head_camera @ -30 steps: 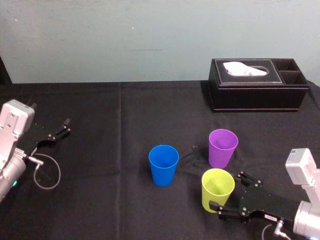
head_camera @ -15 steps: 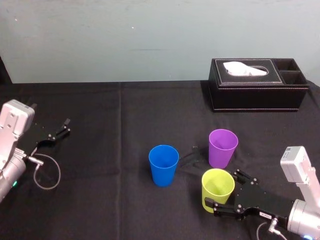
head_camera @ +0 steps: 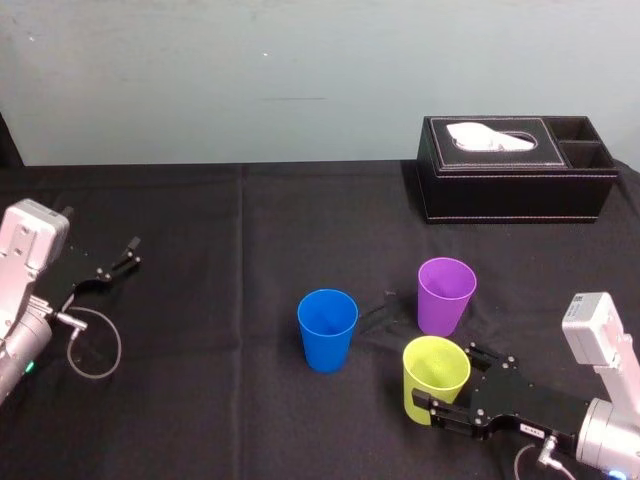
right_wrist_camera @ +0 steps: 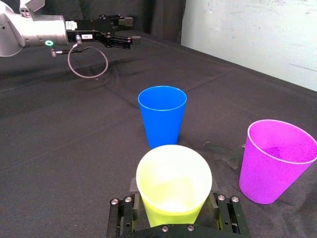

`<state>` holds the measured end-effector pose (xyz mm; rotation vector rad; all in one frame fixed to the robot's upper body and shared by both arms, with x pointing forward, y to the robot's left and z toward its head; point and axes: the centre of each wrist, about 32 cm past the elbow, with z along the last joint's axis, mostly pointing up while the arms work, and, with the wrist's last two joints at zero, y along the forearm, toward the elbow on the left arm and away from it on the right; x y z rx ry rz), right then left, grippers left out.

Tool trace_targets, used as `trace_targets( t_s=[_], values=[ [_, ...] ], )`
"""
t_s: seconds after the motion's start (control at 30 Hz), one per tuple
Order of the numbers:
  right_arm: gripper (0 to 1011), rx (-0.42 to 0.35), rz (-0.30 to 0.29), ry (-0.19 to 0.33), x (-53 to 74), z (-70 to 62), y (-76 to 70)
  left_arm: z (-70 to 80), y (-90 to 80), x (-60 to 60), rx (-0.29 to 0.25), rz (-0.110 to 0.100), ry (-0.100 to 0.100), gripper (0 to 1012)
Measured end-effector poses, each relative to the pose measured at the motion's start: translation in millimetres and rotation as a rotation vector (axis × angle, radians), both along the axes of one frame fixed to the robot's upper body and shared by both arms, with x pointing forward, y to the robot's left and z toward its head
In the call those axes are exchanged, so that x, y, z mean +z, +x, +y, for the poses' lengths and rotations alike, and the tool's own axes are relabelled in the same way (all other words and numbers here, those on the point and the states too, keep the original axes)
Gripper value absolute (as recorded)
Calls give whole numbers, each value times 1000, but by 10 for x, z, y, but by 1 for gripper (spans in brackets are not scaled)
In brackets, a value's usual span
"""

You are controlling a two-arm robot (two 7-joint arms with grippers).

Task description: Stack the three plastic cups sequentially using one hand.

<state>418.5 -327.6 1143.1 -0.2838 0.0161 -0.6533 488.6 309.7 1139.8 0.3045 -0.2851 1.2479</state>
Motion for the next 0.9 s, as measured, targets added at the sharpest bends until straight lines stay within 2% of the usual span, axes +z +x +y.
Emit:
trace_targets(
  t_s=[0.07,0.27,0.7,0.9],
  values=[
    [772,0,0,0,0,-1,0,0,0,0,0,0,0,1010],
    [738,1,0,1,2,-2,-1,0,0,0,0,0,0,1010],
    [735,2,-1,1,4,-5,-1,0,0,0,0,0,0,1010],
    [734,-15,-18,-7,94,27,-19,0,0,0,0,0,0,1010]
  ],
)
